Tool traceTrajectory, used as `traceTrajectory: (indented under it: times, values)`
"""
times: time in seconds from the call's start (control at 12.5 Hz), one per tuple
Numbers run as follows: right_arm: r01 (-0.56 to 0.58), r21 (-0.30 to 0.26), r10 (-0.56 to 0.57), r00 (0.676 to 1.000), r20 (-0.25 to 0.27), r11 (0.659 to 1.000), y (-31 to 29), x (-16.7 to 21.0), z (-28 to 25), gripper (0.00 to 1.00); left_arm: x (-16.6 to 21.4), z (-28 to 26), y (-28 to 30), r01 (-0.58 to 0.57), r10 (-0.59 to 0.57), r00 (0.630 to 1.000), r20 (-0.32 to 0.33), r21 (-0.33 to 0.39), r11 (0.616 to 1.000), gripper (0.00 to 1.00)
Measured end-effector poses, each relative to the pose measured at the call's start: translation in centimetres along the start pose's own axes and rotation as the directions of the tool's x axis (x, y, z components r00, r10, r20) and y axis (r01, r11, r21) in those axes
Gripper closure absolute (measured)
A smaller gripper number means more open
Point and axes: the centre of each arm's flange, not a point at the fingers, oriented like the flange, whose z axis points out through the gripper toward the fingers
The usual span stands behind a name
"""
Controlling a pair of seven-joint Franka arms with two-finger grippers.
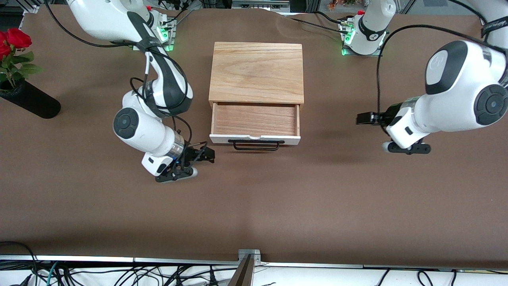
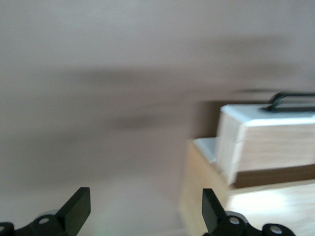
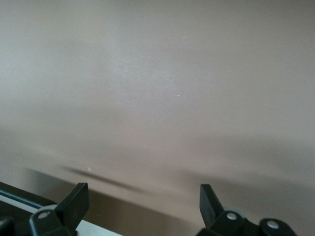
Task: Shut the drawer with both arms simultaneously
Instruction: 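Reach both grippers to the drawer's white front beside the black handle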
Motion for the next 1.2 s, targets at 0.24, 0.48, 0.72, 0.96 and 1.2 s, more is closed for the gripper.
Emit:
traceTrajectory:
  times: [0.24,0.48,0.72,0.96,1.2]
  values:
    - [-0.037,0.043,0.036,0.999,0.022,0.998,-2.4,-0.6,1.2,0.00,4.0,6.2,2.1,0.005,-0.008,0.999,-0.036,-0.077,0.997,0.00]
    - [-0.068,0.080,0.062,0.995,0.077,0.994,-3.2,-1.4,2.6,0.00,5.9,11.2,6.1,0.008,-0.023,0.996,-0.090,-0.165,0.986,0.00]
    - [-0.063,0.078,0.051,0.989,0.137,0.995,-3.9,-2.3,3.3,0.00,6.8,13.5,7.6,0.010,-0.035,0.992,-0.122,-0.197,0.980,0.00]
    - [-0.047,0.078,0.030,0.979,0.202,0.996,-5.1,-3.6,4.0,0.00,6.9,13.9,8.9,0.003,-0.040,0.986,-0.163,-0.217,0.976,0.00]
    - [-0.048,0.075,0.031,0.974,0.223,0.996,-5.1,-3.8,4.0,0.00,6.0,15.9,11.8,-0.017,-0.019,0.988,-0.151,-0.235,0.972,0.00]
